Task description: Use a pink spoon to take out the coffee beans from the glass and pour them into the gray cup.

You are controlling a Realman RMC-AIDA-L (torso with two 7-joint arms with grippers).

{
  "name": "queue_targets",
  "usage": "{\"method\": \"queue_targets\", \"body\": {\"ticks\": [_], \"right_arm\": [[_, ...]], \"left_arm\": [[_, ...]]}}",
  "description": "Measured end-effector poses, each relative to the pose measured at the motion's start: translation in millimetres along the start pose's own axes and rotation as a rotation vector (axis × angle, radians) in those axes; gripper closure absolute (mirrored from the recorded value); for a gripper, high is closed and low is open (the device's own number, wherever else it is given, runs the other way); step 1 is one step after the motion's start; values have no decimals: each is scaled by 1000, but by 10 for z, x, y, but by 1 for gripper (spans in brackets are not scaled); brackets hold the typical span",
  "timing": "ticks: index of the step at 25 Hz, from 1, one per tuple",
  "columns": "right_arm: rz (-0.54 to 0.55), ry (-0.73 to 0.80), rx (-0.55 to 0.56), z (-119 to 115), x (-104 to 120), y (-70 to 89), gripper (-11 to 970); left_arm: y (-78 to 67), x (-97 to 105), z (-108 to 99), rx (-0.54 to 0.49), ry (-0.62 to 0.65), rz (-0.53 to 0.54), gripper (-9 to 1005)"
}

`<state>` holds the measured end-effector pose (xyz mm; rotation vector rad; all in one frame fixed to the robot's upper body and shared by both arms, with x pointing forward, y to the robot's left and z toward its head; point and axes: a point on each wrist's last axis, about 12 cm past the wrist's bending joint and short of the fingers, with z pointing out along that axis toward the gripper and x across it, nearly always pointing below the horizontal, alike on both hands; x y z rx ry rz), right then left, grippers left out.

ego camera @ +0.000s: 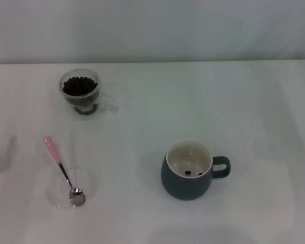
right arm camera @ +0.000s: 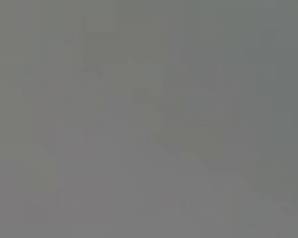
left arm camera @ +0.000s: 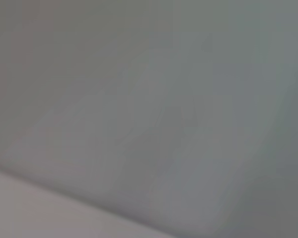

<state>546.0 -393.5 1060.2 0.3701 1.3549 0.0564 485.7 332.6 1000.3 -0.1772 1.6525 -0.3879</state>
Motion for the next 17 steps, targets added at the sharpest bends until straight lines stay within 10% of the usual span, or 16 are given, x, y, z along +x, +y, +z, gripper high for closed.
{"method": "queue_targets", "body": {"ticks": [17], "right_arm": [[-99, 24, -95, -187, 143, 184, 87]], "left_arm": [[125, -347, 300, -210, -158, 436, 205]]}}
